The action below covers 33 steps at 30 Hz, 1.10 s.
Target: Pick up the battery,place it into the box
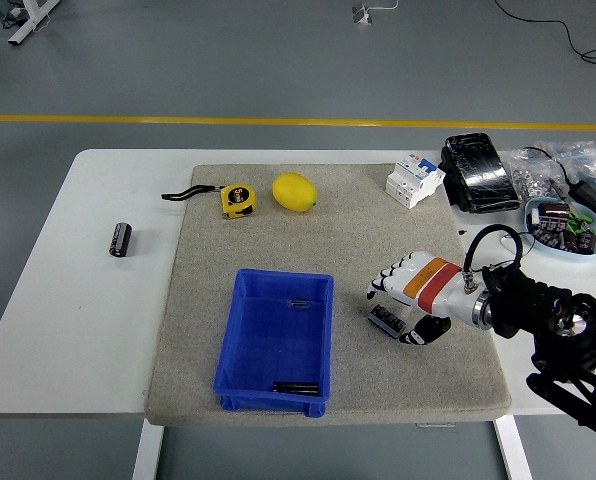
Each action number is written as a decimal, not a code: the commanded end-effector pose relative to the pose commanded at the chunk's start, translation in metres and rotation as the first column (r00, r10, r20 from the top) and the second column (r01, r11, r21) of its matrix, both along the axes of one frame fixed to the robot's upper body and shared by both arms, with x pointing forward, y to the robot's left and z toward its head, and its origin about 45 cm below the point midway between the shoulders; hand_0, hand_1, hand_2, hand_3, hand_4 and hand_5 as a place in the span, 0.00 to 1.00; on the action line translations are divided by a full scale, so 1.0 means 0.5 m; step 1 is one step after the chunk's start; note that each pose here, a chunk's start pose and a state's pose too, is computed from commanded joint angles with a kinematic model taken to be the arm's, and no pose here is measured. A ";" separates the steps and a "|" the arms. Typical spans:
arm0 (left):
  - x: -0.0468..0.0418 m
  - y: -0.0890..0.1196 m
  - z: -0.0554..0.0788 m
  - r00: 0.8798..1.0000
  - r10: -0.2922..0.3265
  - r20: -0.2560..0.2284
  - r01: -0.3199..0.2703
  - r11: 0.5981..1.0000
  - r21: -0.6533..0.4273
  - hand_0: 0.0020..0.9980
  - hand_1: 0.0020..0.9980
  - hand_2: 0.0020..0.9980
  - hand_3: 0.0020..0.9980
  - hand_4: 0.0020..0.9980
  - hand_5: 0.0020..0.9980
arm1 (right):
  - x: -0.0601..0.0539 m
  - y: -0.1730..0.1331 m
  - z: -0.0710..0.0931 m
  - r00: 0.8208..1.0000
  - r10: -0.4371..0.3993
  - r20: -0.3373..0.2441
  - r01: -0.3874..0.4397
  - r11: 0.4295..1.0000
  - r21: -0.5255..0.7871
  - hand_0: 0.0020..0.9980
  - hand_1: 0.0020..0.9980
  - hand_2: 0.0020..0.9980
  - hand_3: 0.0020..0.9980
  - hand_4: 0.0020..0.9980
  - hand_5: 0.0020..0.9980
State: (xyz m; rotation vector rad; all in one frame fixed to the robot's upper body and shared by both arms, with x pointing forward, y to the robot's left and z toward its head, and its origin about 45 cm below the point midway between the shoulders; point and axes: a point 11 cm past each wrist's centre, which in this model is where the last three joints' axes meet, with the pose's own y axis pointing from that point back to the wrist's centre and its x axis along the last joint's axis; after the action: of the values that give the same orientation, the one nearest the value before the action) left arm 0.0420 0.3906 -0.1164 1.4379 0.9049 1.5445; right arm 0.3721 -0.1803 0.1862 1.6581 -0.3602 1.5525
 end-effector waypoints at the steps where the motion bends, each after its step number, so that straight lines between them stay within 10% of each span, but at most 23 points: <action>1: 0.000 0.000 0.000 1.000 0.000 0.000 0.000 1.000 0.000 0.71 0.73 0.75 0.69 0.70 0.71 | 0.000 0.002 -0.001 1.000 0.001 -0.001 -0.001 1.000 -0.001 0.61 0.67 0.77 0.73 0.93 0.25; 33: 0.011 -0.003 0.001 1.000 -0.008 0.008 0.008 1.000 -0.002 0.71 0.73 0.76 0.69 0.70 0.71 | 0.016 -0.008 -0.037 1.000 -0.006 -0.027 0.006 1.000 -0.025 0.58 0.65 0.74 0.66 0.87 0.22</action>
State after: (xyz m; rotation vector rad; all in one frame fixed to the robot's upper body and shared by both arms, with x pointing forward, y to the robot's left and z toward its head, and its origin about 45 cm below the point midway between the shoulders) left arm 0.0476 0.3892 -0.1161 1.4314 0.8943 1.5421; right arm 0.3801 -0.1842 0.1679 1.6559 -0.3296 1.5225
